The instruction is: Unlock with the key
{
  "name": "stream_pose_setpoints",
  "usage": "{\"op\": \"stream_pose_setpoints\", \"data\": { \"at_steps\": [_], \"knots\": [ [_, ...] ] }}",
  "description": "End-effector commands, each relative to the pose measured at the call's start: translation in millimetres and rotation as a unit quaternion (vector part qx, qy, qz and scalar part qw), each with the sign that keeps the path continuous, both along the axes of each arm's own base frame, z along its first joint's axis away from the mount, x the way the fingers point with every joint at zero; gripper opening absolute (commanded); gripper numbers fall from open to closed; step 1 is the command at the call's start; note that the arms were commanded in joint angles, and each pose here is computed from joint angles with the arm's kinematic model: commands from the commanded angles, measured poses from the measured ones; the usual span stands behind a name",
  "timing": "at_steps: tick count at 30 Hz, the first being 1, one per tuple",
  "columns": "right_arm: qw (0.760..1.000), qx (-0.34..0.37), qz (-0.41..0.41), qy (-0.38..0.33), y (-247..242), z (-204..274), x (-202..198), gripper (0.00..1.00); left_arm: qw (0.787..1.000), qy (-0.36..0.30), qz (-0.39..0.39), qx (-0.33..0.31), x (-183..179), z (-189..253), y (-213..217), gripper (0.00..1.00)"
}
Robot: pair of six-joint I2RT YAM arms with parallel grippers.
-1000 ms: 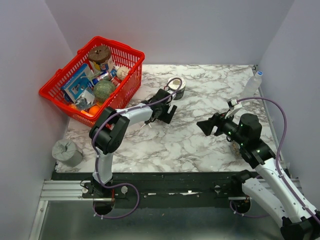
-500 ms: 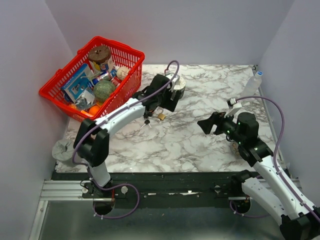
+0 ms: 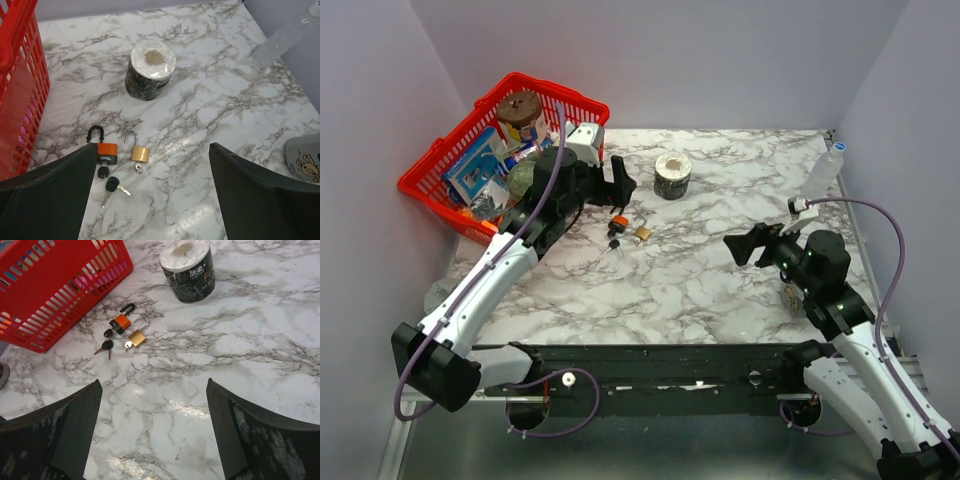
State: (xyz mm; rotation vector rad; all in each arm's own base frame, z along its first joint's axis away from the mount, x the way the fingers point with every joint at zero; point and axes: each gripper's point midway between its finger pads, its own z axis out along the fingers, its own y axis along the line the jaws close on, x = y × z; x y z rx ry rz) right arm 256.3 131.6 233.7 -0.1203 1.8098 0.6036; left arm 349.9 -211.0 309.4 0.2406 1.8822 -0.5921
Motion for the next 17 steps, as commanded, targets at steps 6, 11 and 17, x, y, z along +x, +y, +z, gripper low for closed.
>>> {"op": "stream_pose_setpoints", "data": {
  "at_steps": [6, 11, 17],
  "knots": [
    [0.997, -0.01, -0.019, -0.074, -13, 42, -2, 0.93, 0.999, -0.001, -0.029, -0.018, -50, -13, 11, 0.99],
    [0.996, -0.004, -0.017, -0.085, -12, 46, -4, 0.93, 1.0, -0.008, -0.023, -0.016, -54, -11, 17, 0.99],
    [0.996, 0.001, -0.023, -0.086, -14, 47, -3, 0.93, 0.999, -0.003, -0.04, -0.015, -59, -13, 12, 0.99]
  ]
}}
